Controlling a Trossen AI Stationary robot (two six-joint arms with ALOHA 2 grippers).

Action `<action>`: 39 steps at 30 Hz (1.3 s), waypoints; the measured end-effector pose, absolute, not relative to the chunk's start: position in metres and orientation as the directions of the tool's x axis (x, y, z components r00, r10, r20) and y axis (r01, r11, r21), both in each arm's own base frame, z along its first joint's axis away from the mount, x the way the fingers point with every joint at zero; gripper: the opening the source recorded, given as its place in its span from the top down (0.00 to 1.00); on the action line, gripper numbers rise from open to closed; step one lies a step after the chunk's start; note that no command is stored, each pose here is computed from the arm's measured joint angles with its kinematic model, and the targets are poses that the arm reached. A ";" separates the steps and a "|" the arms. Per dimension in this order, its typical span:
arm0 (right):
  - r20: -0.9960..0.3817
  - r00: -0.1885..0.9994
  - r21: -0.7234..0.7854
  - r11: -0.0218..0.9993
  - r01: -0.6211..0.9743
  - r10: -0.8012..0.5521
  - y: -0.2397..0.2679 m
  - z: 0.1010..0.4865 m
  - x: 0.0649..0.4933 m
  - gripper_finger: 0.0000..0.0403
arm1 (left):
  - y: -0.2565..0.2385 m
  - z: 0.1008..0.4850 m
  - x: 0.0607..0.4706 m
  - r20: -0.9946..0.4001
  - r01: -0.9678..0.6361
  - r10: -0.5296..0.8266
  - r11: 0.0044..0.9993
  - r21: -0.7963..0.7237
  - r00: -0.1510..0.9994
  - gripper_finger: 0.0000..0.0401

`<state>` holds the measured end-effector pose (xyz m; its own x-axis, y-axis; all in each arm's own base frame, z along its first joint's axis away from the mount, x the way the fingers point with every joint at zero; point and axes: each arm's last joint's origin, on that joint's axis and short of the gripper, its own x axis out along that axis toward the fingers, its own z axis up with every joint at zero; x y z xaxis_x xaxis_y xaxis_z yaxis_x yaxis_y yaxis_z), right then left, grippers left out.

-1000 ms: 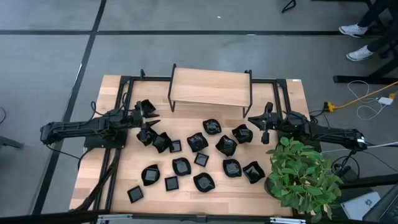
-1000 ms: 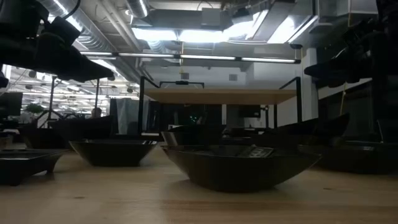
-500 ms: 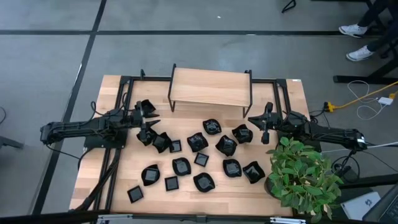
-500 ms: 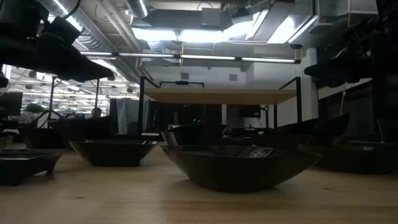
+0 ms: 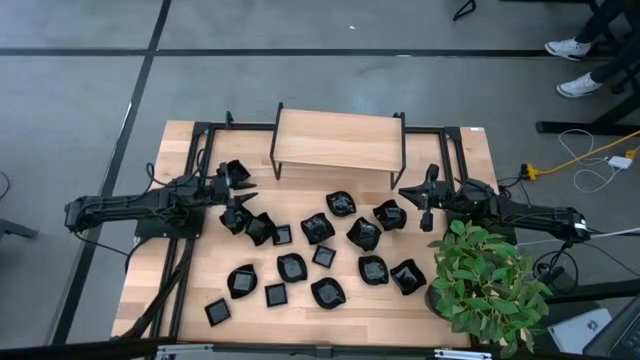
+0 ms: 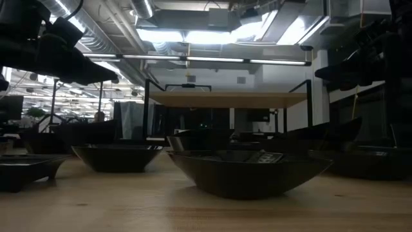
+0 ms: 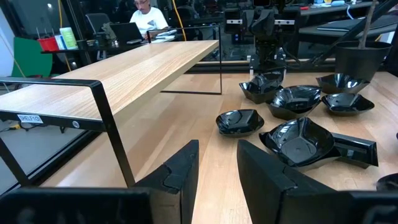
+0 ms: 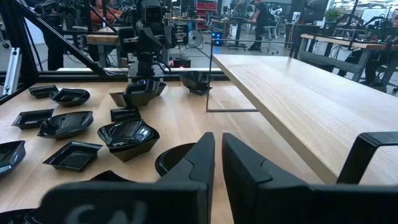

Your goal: Pick & Place Mini shaped plates

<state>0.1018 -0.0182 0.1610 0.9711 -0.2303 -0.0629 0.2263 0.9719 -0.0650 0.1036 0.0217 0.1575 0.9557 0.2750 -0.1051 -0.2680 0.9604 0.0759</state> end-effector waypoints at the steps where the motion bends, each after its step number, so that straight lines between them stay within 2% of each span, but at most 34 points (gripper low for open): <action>1: -0.063 0.971 -0.065 0.972 0.226 -0.230 -0.018 0.161 0.102 0.92 | 0.022 0.157 0.104 -0.105 -0.268 0.275 0.961 0.076 0.956 0.74; 32: -0.063 0.971 -0.064 0.972 0.226 -0.230 -0.018 0.161 0.102 0.92 | 0.022 0.158 0.104 -0.105 -0.267 0.274 0.961 0.076 0.956 0.74; 34: -0.063 0.973 -0.019 0.975 0.222 -0.223 -0.018 0.161 0.102 0.92 | 0.022 0.158 0.104 -0.105 -0.267 0.274 0.961 0.076 0.956 0.74; 39: -0.031 0.982 0.245 0.951 0.187 -0.185 -0.017 0.164 0.102 0.92 | 0.022 0.158 0.104 -0.105 -0.267 0.274 0.961 0.076 0.956 0.74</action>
